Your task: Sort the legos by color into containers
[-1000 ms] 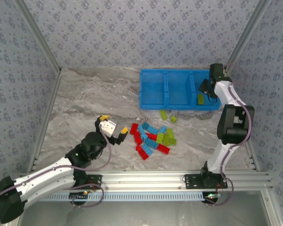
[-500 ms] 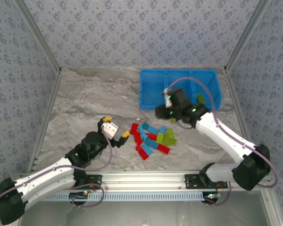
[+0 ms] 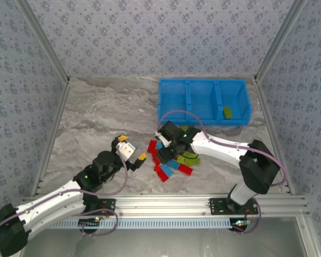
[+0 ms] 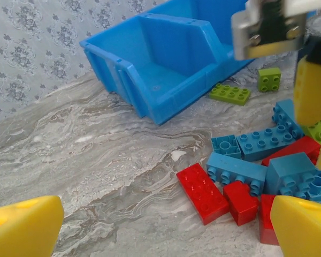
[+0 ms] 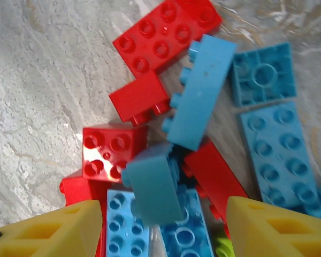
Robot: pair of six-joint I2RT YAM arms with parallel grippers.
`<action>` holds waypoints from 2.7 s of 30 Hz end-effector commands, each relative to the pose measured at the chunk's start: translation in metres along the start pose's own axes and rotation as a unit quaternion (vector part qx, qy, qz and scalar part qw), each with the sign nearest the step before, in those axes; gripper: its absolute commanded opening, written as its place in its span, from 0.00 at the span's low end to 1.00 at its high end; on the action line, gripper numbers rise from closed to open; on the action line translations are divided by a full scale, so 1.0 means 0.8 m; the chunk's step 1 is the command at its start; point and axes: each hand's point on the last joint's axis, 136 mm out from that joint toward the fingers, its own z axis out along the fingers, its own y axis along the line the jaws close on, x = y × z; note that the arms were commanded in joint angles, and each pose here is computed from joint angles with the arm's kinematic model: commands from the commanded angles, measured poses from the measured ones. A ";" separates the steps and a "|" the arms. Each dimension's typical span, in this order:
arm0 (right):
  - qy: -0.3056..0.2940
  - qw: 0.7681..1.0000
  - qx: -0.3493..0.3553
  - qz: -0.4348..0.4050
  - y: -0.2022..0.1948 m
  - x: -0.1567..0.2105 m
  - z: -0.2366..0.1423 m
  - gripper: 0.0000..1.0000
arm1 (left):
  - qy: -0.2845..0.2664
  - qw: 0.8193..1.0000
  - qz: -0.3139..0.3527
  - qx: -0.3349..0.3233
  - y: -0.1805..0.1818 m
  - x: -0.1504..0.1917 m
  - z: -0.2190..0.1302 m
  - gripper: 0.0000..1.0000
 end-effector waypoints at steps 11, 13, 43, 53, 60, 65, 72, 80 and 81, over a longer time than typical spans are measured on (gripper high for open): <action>-0.019 1.000 0.009 -0.015 -0.008 -0.018 -0.002 0.35 | -0.004 1.000 0.007 0.009 -0.003 0.000 -0.001 0.99; -0.057 0.998 0.016 -0.008 -0.013 -0.028 -0.028 0.33 | -0.009 1.000 0.008 0.018 -0.006 -0.002 -0.002 0.99; -0.168 0.900 0.219 0.338 -0.386 -0.108 -0.117 0.39 | -0.019 0.999 -0.019 0.028 -0.010 -0.010 -0.003 0.99; -0.239 0.904 0.157 0.318 -0.268 -0.086 -0.193 0.47 | 0.001 0.992 -0.124 -0.024 0.018 -0.008 0.007 0.99; -0.190 0.953 0.055 0.229 -0.099 -0.021 -0.187 0.64 | 0.156 0.928 -0.333 -0.061 0.035 0.008 0.044 0.93; -0.151 0.965 0.035 0.210 -0.049 0.005 -0.177 0.74 | 0.278 0.878 -0.385 -0.059 0.005 0.042 0.093 0.87; -0.129 0.968 0.084 0.199 -0.054 0.019 -0.169 0.78 | 0.349 0.864 -0.360 -0.053 -0.029 0.084 0.144 0.66; -0.127 0.968 0.092 0.197 -0.058 0.021 -0.163 0.80 | 0.367 0.860 -0.347 -0.069 -0.033 0.115 0.158 0.54; -0.125 0.968 0.092 0.197 -0.058 0.022 -0.162 0.80 | 0.367 0.861 -0.345 -0.068 -0.034 0.116 0.161 0.55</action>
